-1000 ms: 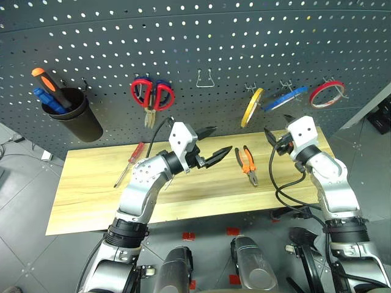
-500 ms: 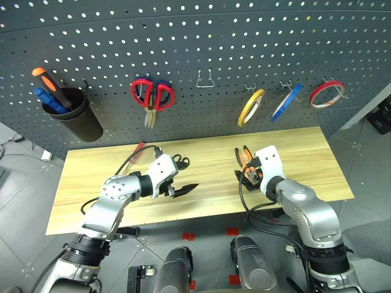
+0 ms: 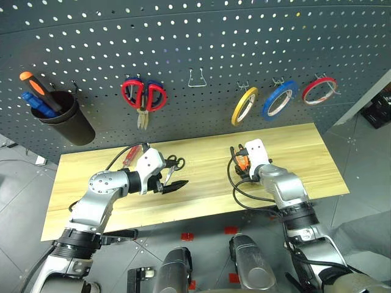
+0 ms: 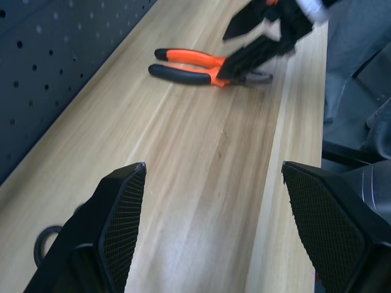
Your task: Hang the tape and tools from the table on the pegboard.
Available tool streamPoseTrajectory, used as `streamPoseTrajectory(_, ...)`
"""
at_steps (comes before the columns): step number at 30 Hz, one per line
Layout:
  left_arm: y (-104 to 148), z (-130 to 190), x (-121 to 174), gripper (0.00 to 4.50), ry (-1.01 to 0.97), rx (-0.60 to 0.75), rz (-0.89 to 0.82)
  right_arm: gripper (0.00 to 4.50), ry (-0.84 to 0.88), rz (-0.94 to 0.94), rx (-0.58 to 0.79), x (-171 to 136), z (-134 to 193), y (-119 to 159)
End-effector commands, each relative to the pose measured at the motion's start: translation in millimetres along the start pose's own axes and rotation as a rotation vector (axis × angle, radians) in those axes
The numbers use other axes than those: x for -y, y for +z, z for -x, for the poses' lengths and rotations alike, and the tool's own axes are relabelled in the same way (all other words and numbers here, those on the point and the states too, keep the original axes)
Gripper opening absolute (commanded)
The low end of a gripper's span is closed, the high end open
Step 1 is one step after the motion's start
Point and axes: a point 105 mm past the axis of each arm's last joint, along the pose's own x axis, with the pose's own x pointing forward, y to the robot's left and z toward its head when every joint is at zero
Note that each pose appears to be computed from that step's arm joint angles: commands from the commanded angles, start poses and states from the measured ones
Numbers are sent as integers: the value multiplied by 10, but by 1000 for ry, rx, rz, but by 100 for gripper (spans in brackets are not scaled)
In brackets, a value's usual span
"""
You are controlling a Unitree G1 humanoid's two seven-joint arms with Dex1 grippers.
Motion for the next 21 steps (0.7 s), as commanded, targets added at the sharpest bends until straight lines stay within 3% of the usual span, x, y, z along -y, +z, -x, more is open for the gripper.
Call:
streamPoseTrajectory(1,75,35,-51,375,16,29,-2,449,22,-45,30,-31,-80,119)
streamPoseTrajectory(16,40,55,-37,375,32,28,9,449,-10,6,-62,53,-322,-9)
streamPoseTrajectory(19,41,55,-1,375,25,37,19,389,8,-27,-93,44,-332,-56)
streamPoseTrajectory(21,38,62,16,375,24,41,22,321,18,-37,-95,29,-331,-55)
